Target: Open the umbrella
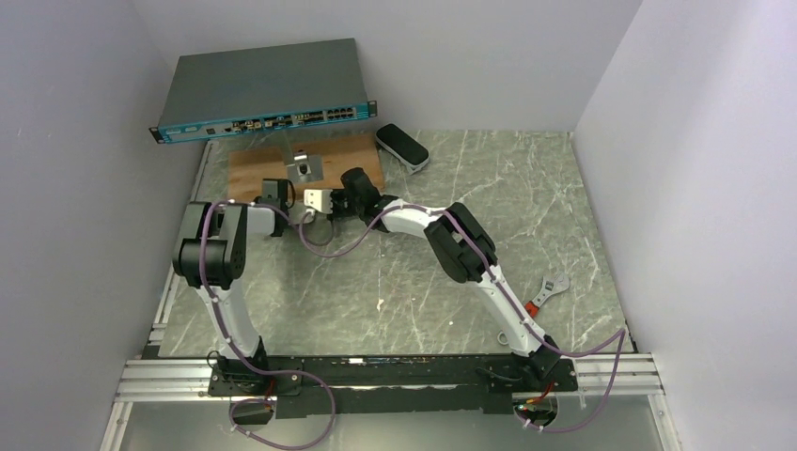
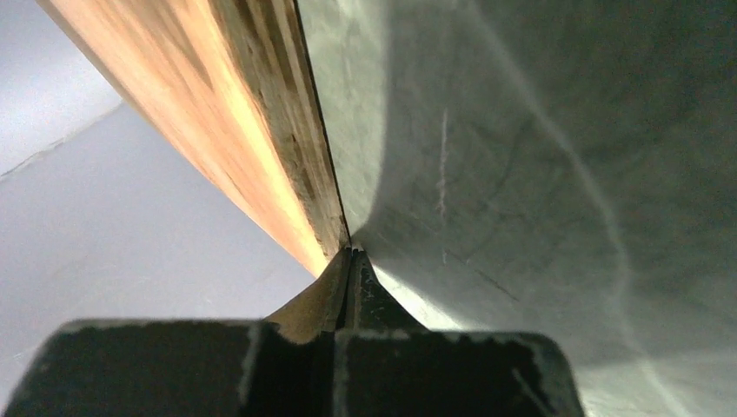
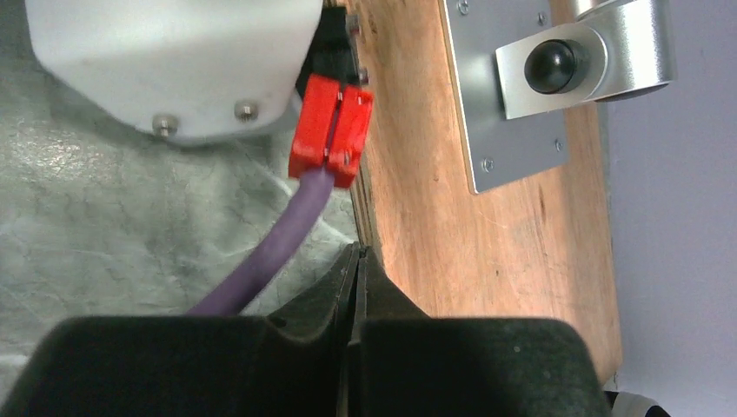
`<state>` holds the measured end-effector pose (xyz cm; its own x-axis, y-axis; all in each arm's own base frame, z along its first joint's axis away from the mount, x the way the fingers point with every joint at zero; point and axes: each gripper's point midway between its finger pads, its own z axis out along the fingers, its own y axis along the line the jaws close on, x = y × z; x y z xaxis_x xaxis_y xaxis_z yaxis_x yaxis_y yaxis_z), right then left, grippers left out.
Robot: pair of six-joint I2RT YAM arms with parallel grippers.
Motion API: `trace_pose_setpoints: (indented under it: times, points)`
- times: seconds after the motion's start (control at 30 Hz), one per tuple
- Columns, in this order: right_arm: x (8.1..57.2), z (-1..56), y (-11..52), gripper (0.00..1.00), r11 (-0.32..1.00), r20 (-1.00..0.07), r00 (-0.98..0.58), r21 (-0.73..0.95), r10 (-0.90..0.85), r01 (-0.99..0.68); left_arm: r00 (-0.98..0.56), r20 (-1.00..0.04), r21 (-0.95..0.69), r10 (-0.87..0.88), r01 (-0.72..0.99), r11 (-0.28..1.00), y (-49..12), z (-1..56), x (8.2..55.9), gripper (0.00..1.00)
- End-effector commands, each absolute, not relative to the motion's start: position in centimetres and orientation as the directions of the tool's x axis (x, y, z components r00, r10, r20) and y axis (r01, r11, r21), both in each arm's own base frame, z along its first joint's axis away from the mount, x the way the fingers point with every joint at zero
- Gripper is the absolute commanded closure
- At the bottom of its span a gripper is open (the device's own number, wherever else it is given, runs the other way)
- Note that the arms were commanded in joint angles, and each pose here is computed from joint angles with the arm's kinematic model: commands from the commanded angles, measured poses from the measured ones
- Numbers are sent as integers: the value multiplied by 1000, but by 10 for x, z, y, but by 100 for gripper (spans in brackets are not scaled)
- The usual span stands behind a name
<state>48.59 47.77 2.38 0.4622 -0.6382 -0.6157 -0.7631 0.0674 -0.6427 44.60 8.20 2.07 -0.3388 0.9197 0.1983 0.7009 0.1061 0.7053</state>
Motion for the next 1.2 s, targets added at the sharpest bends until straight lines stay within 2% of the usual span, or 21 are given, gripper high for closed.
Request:
trace_pose_setpoints:
  times: [0.0,0.23,0.53,0.7,0.87,1.0,1.07,1.17]
  points:
    - [580,-3,360,100,220,-436,239,-768,-868,-602,-312,260,724,914,689,29,120,29,462,100]
    - [570,0,358,100,215,-446,253,-761,-858,-612,-356,293,702,887,710,53,166,25,432,100]
    - [529,22,356,100,211,-515,292,-711,-806,-671,-443,305,747,843,661,76,201,28,456,100]
    - [503,43,349,100,230,-573,286,-664,-768,-712,-382,259,750,887,659,65,181,44,443,100]
    - [472,66,331,100,275,-647,232,-583,-726,-764,-254,144,711,957,699,79,131,53,398,99]
    - [456,79,301,85,356,-719,105,-460,-688,-813,-141,38,695,989,715,75,83,62,369,81]
    - [456,87,283,71,418,-756,26,-390,-654,-821,-90,-5,678,996,732,70,60,65,355,68]
    - [472,104,258,44,553,-823,-148,-224,-549,-802,-23,-95,662,995,745,81,25,73,338,46]
